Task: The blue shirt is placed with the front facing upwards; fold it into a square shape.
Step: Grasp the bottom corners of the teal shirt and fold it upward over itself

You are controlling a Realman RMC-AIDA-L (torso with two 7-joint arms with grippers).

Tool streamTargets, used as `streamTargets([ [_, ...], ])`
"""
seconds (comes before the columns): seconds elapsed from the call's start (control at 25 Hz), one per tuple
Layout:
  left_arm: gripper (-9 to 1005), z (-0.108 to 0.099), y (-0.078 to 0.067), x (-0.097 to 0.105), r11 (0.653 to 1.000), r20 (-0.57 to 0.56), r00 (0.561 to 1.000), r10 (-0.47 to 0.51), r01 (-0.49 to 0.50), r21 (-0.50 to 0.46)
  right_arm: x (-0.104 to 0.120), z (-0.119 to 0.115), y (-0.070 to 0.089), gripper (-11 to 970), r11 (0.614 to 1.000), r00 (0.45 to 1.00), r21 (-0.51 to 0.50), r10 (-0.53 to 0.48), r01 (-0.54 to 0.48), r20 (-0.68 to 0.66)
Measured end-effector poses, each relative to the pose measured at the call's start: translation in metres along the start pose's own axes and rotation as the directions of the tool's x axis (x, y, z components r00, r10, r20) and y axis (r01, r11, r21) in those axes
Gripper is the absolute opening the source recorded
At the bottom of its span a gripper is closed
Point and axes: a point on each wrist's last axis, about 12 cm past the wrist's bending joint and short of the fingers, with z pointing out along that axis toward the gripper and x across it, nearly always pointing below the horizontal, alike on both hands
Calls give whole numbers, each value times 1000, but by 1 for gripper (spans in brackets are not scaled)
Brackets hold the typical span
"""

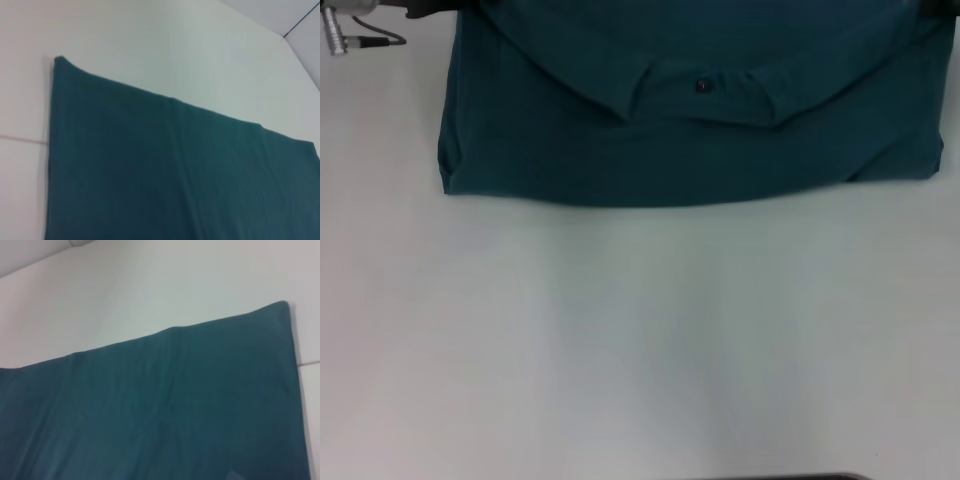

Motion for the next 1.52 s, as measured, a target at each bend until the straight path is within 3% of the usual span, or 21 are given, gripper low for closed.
streamTargets([
  [0.52, 48, 3, 0, -7, 998, 59, 997, 48, -45, -47, -11, 19, 11, 24, 992, 995, 87, -97, 96, 5],
  [1.12, 48, 8, -5, -8, 995, 79, 993, 90, -86, -57, -19, 26, 20, 25, 984, 989, 109, -145, 142, 24],
  [1.52, 49, 11, -6, -7, 992, 95, 990, 107, -100, -74, -13, 24, 15, 24, 985, 992, 113, -129, 127, 11],
])
